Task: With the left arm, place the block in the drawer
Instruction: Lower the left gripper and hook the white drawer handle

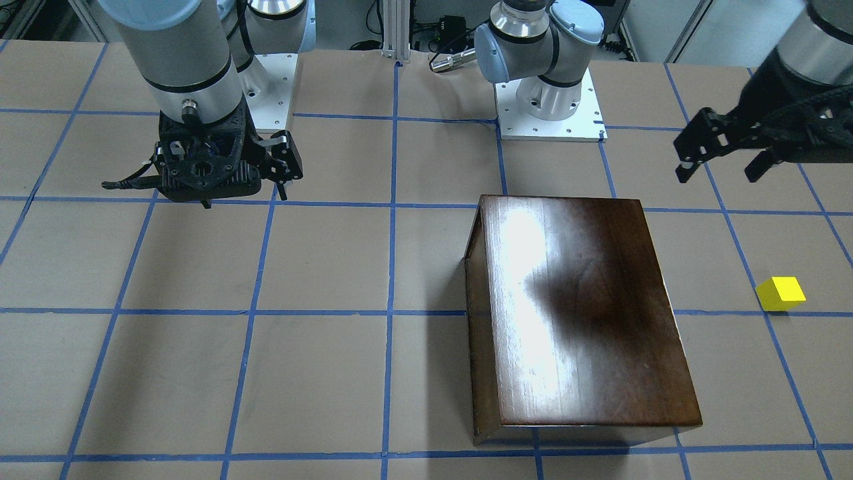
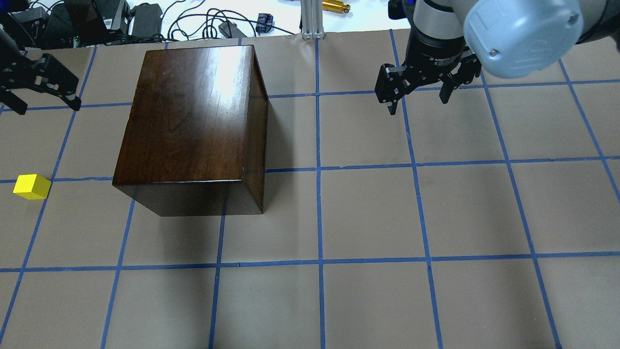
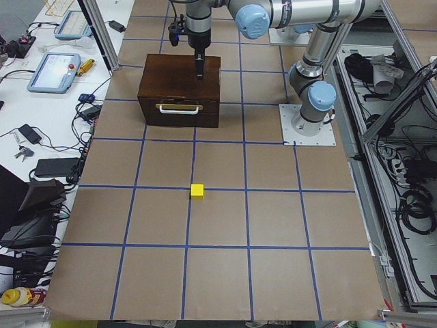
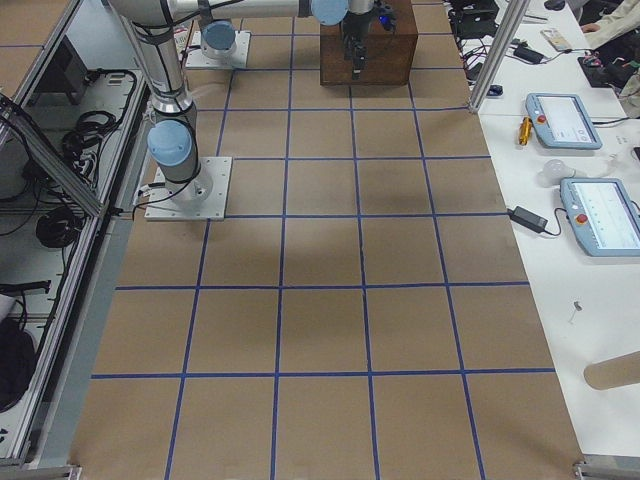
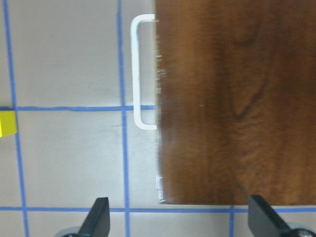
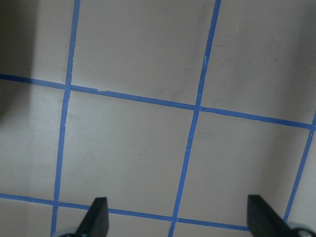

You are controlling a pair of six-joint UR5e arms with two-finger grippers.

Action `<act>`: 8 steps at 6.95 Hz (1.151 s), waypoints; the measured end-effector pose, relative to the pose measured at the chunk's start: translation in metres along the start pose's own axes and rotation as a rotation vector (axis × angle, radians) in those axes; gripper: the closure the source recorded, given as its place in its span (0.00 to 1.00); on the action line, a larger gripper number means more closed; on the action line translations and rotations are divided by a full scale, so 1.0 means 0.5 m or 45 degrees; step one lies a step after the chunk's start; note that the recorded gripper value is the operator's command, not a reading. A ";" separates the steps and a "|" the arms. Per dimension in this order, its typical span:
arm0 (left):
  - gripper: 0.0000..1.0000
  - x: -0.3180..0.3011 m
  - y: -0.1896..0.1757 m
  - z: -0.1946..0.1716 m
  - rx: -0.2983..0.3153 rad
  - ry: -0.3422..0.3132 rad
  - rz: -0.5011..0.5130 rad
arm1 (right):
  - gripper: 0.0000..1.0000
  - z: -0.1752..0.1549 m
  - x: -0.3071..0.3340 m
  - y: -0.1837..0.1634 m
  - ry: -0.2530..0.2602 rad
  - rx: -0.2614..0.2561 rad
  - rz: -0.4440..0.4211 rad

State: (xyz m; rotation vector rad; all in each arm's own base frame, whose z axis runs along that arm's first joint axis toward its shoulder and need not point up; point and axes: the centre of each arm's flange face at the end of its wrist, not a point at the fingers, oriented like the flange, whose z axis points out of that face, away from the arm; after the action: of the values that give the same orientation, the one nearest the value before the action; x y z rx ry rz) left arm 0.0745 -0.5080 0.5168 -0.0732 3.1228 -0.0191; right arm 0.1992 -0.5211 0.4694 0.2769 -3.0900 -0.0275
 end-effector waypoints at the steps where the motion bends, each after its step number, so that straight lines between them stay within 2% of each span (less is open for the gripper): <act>1: 0.00 -0.085 -0.001 0.016 -0.019 0.007 -0.006 | 0.00 0.000 0.000 0.000 0.000 0.000 0.000; 3: 0.00 -0.223 -0.001 0.066 -0.061 0.037 0.071 | 0.00 0.000 0.000 0.000 0.000 0.000 0.000; 5: 0.00 -0.311 -0.014 0.138 -0.102 0.105 0.102 | 0.00 0.000 0.000 0.000 0.000 0.000 0.000; 6: 0.00 -0.323 -0.031 0.178 -0.099 0.179 0.103 | 0.00 0.000 0.000 0.000 0.000 0.000 0.000; 8: 0.00 -0.326 -0.081 0.276 -0.067 0.387 0.089 | 0.00 0.000 0.000 0.000 0.000 0.000 0.000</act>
State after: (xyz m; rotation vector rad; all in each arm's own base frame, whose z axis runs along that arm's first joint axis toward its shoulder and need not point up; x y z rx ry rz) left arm 0.2415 -0.5423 0.3824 0.0432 3.4277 0.0591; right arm 0.1992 -0.5211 0.4693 0.2773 -3.0900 -0.0276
